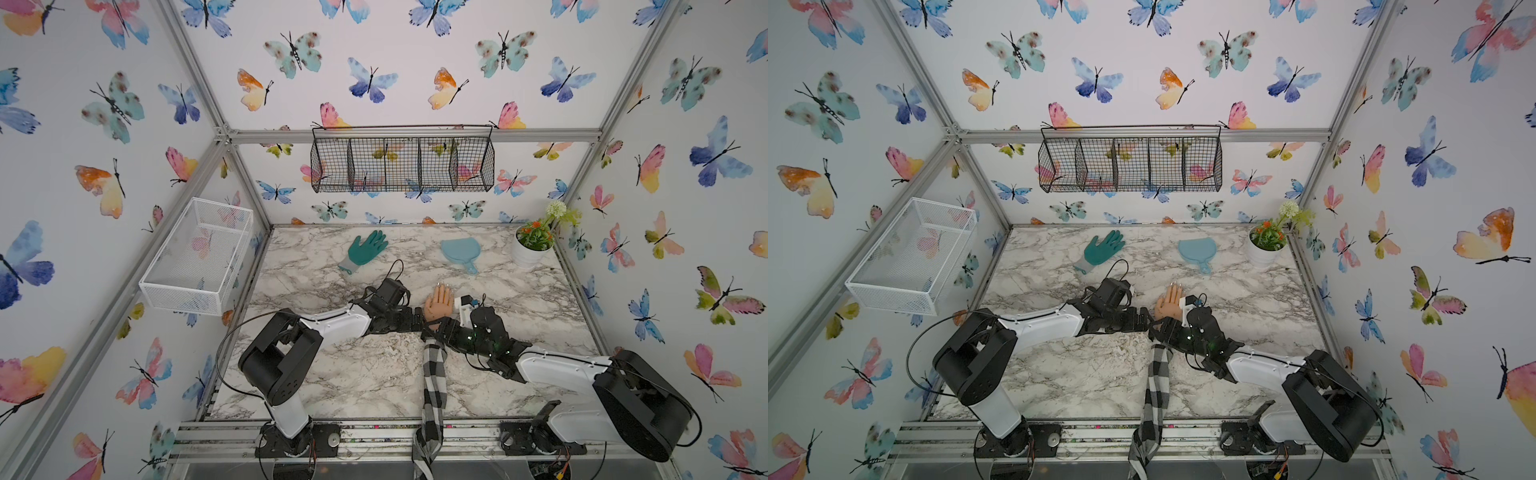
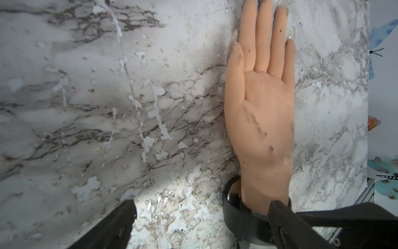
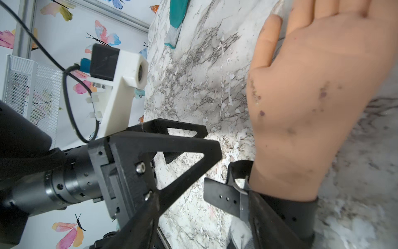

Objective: Take off the watch
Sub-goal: Untie the watch from the hand.

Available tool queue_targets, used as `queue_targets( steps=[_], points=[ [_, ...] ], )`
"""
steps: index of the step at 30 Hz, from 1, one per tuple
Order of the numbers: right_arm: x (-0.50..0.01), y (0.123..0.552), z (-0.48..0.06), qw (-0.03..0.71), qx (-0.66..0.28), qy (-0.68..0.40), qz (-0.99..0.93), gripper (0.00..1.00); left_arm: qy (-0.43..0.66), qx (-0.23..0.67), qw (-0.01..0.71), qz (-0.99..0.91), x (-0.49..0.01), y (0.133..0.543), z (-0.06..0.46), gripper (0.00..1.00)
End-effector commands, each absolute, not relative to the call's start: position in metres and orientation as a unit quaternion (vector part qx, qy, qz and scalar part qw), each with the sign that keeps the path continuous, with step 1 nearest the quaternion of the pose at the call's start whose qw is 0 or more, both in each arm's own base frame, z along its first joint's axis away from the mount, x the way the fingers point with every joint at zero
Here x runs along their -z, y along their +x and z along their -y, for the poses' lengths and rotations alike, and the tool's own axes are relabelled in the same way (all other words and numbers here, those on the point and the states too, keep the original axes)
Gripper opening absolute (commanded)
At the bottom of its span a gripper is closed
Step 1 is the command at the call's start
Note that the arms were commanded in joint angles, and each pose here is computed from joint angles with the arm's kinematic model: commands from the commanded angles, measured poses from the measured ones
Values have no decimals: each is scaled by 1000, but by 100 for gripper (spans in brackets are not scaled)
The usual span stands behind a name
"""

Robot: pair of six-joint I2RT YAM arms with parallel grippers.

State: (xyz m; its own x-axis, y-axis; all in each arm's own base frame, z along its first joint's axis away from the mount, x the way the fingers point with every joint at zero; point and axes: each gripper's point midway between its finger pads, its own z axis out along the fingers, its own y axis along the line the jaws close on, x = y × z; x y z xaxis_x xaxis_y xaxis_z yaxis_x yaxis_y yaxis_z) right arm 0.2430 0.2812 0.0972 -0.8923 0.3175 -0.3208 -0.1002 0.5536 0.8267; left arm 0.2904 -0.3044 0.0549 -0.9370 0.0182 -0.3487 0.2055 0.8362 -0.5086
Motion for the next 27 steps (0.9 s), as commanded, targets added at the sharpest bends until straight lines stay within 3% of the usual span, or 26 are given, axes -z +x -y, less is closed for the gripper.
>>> queue_targets(
  steps=[1, 17, 22, 27],
  points=[
    [-114, 245, -297, 218, -495, 31, -840, 68, 54, 281, 151, -946, -45, 284, 304, 99],
    [-121, 246, -314, 199, -504, -7, -840, 65, 20, 270, 183, -945, -65, 308, 289, 98],
    [-148, 254, -310, 238, -489, -20, -839, 65, 20, 271, 181, -945, -63, 308, 289, 98],
    [-157, 266, -283, 285, -413, 0, -865, 66, 23, 274, 176, -945, -61, 307, 292, 98]
  ],
)
